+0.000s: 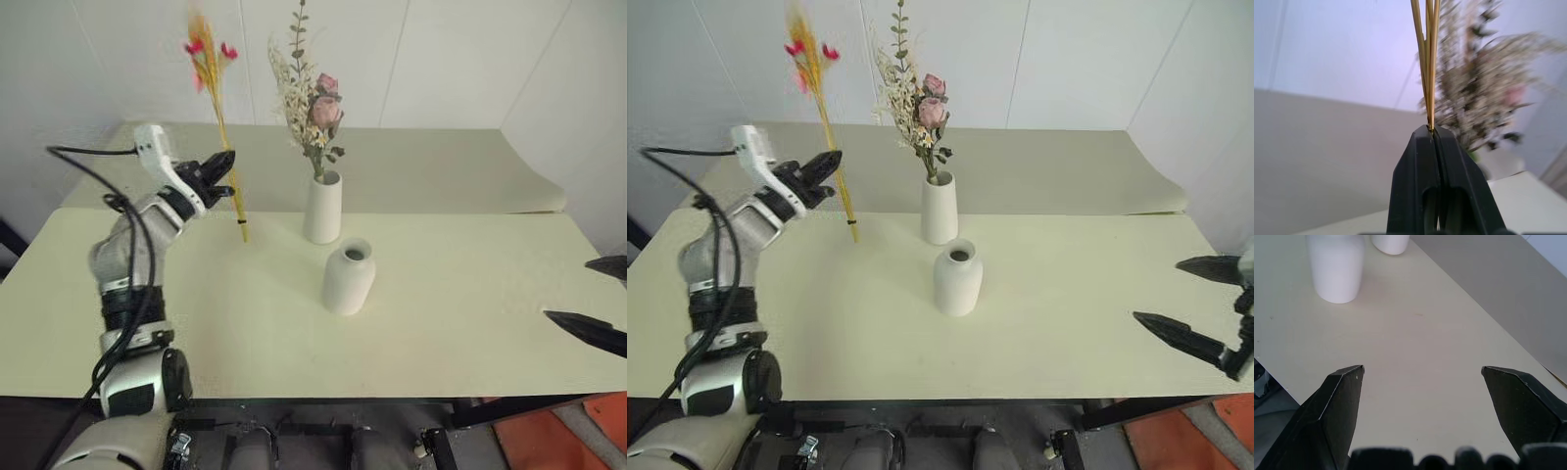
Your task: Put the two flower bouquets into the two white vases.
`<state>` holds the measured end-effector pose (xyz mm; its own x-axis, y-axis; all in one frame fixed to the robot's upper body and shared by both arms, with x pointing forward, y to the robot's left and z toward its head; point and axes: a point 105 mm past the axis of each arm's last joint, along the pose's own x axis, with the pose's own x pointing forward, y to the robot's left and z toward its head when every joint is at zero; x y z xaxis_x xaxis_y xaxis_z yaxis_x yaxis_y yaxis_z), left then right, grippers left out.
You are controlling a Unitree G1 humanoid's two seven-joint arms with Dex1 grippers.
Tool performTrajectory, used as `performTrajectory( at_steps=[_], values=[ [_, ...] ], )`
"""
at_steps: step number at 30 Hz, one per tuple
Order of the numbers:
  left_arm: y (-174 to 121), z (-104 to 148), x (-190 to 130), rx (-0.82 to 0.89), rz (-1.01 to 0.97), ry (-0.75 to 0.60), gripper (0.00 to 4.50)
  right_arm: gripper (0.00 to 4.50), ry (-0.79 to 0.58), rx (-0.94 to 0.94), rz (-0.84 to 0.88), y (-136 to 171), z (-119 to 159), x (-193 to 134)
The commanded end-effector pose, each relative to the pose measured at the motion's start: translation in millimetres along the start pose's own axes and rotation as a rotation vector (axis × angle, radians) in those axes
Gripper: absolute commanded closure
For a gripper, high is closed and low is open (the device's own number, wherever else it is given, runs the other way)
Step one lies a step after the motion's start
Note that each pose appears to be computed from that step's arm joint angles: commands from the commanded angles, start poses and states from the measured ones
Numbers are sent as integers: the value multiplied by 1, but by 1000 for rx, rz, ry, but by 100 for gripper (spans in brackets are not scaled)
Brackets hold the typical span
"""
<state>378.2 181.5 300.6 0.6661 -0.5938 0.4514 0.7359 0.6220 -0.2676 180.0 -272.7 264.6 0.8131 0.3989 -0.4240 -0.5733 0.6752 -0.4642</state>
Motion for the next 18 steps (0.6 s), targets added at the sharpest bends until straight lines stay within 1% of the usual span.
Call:
performTrajectory(
  at_steps=[1,4,8,11,15,18],
  values=[
    [-45,28,-4,-98,-328,-123,449,0,-37,-24,-50,-7,2,-7],
    [-60,8,11,-91,-408,-70,449,0,-47,-19,-69,-8,0,-2],
    [-75,-10,29,-138,-513,-65,449,0,-53,-22,-88,-5,-2,-1],
    [-82,-23,42,-161,-538,-63,449,0,-62,-25,-121,-3,0,-4],
    [-92,-30,53,-159,-600,-91,449,0,-53,-20,-160,1,-1,-11],
    [-93,-29,63,-209,-617,-121,449,0,-37,-13,-185,5,-3,-16]
  ],
)
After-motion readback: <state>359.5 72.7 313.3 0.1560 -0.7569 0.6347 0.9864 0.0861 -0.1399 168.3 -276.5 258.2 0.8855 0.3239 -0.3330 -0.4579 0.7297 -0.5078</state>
